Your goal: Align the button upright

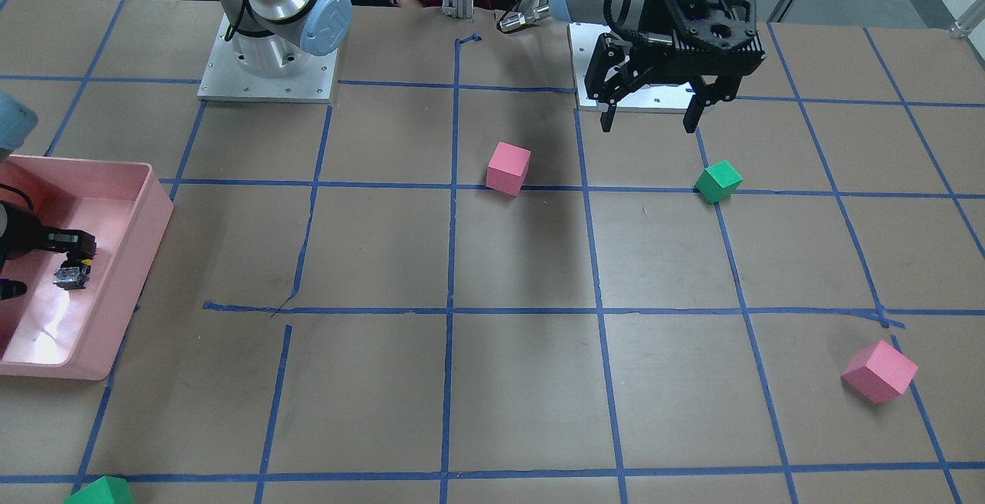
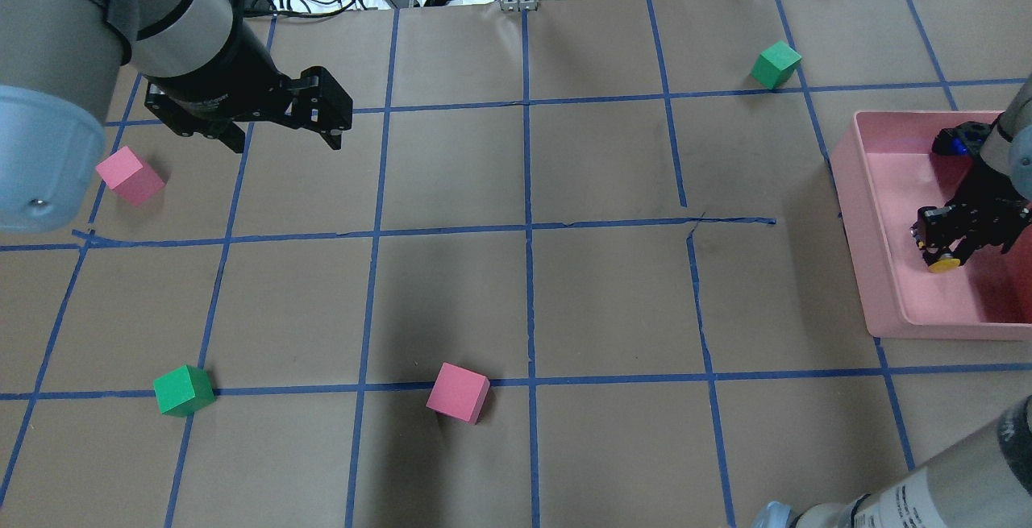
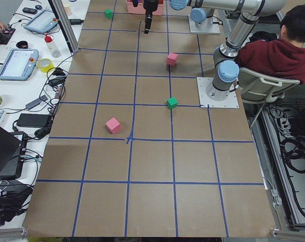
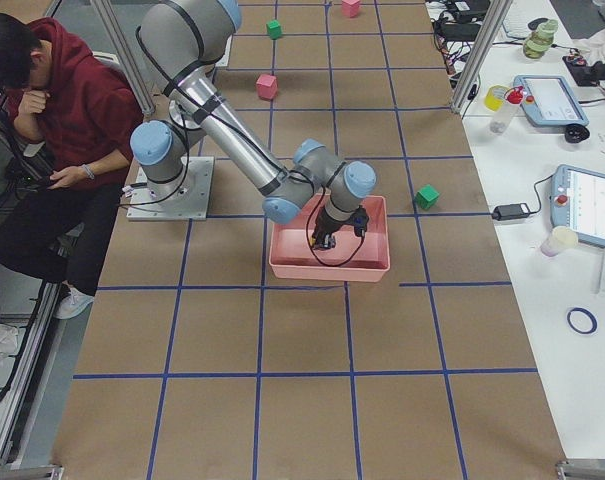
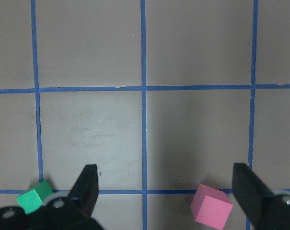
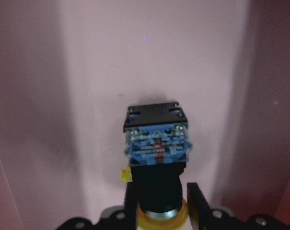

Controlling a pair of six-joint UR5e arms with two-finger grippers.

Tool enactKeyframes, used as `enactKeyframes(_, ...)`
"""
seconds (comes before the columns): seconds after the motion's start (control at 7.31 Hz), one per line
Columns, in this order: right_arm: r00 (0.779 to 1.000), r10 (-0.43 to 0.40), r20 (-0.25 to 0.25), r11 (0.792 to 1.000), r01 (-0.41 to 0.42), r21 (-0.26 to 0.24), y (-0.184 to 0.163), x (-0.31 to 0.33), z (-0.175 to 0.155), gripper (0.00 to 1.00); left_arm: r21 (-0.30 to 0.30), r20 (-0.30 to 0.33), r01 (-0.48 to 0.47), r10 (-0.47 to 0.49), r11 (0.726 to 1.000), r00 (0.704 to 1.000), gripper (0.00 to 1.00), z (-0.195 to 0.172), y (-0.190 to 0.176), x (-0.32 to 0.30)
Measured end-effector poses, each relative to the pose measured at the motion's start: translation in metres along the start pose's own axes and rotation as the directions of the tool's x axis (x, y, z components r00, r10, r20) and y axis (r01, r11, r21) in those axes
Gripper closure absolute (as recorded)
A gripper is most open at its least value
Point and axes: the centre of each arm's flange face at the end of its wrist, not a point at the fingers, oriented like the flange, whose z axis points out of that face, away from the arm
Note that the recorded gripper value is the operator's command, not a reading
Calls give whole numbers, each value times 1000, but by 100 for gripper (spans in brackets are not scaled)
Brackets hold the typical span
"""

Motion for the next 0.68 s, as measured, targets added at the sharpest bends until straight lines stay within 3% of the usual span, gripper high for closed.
enactKeyframes(0.41,1000,29,-1,999,-29,41,2,2,-24,100,1,-1,3,-3,1000,1000,0,0,-1,-1)
enactKeyframes(0.68,999,38,12,995,-39,89,0,4,-69,100,0,0,3,-3,1000,1000,0,0,-1,-1)
